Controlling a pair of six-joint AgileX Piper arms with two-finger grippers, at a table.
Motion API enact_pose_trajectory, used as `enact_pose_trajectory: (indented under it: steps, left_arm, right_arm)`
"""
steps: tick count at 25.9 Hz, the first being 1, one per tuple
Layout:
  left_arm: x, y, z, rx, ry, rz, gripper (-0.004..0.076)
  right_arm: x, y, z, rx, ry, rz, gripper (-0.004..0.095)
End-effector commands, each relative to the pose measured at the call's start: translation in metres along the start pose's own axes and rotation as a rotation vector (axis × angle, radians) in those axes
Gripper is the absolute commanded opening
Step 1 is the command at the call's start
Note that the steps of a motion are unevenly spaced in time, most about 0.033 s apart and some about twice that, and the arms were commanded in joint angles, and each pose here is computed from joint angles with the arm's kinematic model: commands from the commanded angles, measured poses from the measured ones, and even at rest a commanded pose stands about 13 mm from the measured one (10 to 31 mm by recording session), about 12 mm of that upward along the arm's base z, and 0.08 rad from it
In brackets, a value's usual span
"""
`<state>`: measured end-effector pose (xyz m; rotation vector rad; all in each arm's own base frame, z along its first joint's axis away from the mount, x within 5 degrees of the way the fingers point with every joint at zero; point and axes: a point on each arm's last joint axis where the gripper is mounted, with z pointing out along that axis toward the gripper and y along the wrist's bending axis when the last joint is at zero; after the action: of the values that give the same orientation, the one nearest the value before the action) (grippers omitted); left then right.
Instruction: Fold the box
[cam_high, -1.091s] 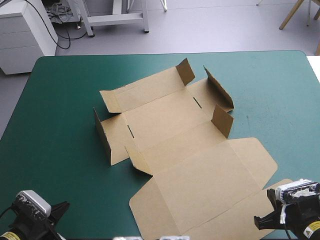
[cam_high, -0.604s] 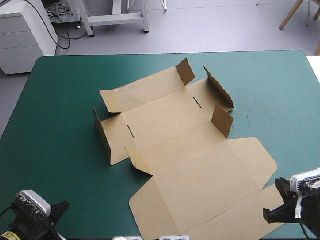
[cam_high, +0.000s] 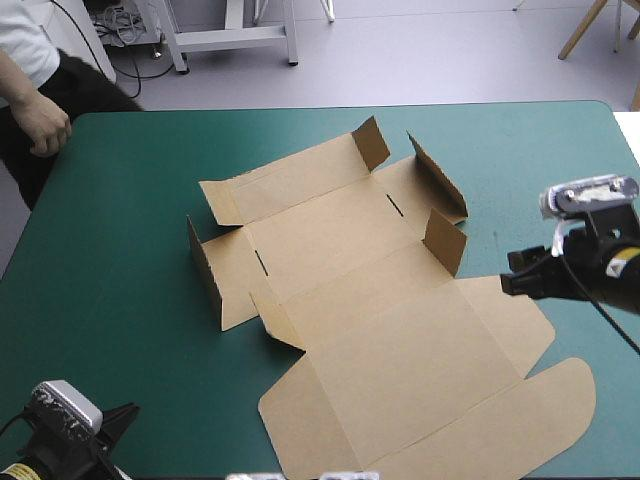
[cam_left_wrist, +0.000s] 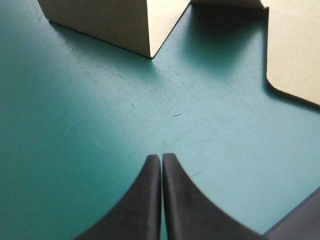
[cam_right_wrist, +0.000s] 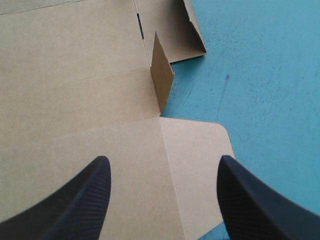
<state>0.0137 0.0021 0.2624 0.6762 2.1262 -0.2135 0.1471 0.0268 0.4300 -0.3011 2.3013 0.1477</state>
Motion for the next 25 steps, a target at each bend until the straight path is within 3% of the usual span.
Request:
enact_pose_trajectory:
  steps: [1,6,10,14,25]
  left_arm:
    - [-0.011,0.001,-0.003,0.001,-0.073,-0.007,-0.001]
    - [-0.011,0.001,-0.003,0.001,-0.073,-0.007,-0.001]
    - [-0.011,0.001,-0.003,0.001,-0.073,-0.007,-0.001]
    - [-0.011,0.001,-0.003,0.001,-0.073,-0.007,-0.001]
    - [-0.011,0.001,-0.003,0.001,-0.073,-0.007,-0.001]
  right_arm:
    - [-0.042,-0.006,0.014,0.002,-0.021,-0.028,0.0585]
    - [-0.083,-0.014,0.052,-0.014,0.053,-0.029,0.0586]
    - [-0.103,-0.016,0.088,-0.076,0.089,-0.03,0.0587]
    - [-0.105,-0.014,0.124,-0.155,0.15,-0.035,0.0587]
    - [-0.09,-0.021,0.216,-0.218,0.355,0.031,0.0586]
